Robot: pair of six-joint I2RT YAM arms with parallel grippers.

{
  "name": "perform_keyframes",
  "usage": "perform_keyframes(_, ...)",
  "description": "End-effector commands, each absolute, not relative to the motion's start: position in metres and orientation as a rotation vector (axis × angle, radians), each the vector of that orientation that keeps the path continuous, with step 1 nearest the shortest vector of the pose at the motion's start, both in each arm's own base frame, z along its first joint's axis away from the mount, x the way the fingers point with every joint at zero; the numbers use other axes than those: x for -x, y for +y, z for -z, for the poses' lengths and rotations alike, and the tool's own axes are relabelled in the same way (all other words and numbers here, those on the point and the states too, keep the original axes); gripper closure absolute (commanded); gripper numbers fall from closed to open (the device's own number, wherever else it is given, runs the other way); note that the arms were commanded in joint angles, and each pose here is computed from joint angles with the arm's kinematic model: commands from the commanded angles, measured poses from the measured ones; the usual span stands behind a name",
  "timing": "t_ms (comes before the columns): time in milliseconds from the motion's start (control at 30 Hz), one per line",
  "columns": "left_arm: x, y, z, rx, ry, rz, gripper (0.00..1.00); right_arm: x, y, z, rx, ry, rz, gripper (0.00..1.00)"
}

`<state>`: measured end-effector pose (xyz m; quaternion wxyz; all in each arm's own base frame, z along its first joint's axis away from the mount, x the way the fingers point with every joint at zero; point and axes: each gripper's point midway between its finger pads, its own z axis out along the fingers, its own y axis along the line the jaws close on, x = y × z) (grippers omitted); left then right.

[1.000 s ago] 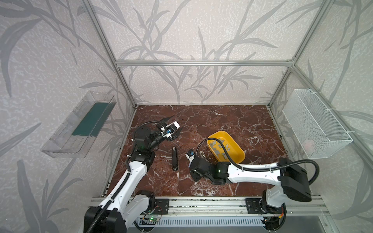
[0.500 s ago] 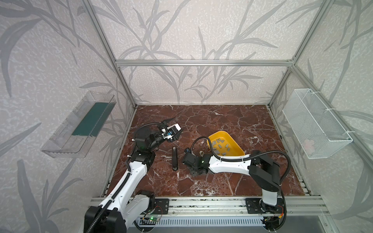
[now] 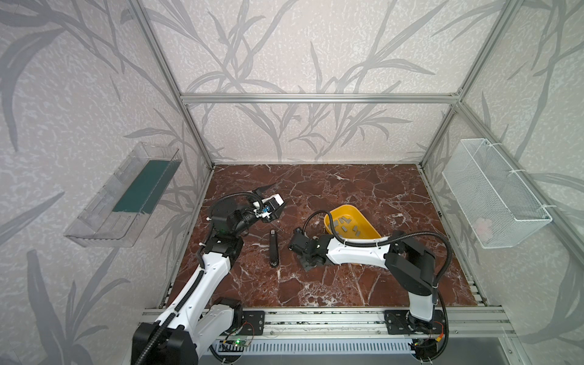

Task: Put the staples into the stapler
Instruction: 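Lower the open blue stapler onto the table with the right gripper and release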

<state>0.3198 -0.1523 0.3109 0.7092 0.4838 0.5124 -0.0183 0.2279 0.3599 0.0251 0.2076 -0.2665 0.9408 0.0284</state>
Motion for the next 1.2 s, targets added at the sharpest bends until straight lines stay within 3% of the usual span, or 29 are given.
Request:
perform_keyframes(0,-0.318,-0.153,-0.311,-1.094,1.114,0.037,0.27,-0.222,0.35,-0.029,0.749,2.633,-0.069,0.72)
perform_keyframes(267,-0.317,-0.156,-0.307,-1.111,1.117,0.055,0.27,-0.223,0.353,-0.04,0.757,2.596,-0.11,0.47)
perform_keyframes(433,-0.326,-0.157,-0.295,-1.119,1.15,0.069,0.27,-0.224,0.358,-0.055,0.779,2.534,-0.18,0.41)
perform_keyframes(667,-0.319,-0.15,-0.253,-1.595,1.381,0.046,0.29,-0.218,0.361,-0.099,0.808,2.382,-0.344,0.32)
perform_keyframes(867,-0.291,-0.136,-0.223,-1.889,1.35,-0.088,0.29,-0.226,0.333,-0.15,0.723,2.173,-0.406,0.23)
perform_keyframes(1067,-0.262,-0.12,-0.128,-2.301,1.227,-0.351,0.3,-0.239,0.29,-0.187,0.587,2.037,-0.387,0.19)
perform_keyframes(1167,-0.257,-0.12,-0.115,-2.342,1.17,-0.397,0.33,-0.237,0.282,-0.197,0.556,1.993,-0.427,0.17)
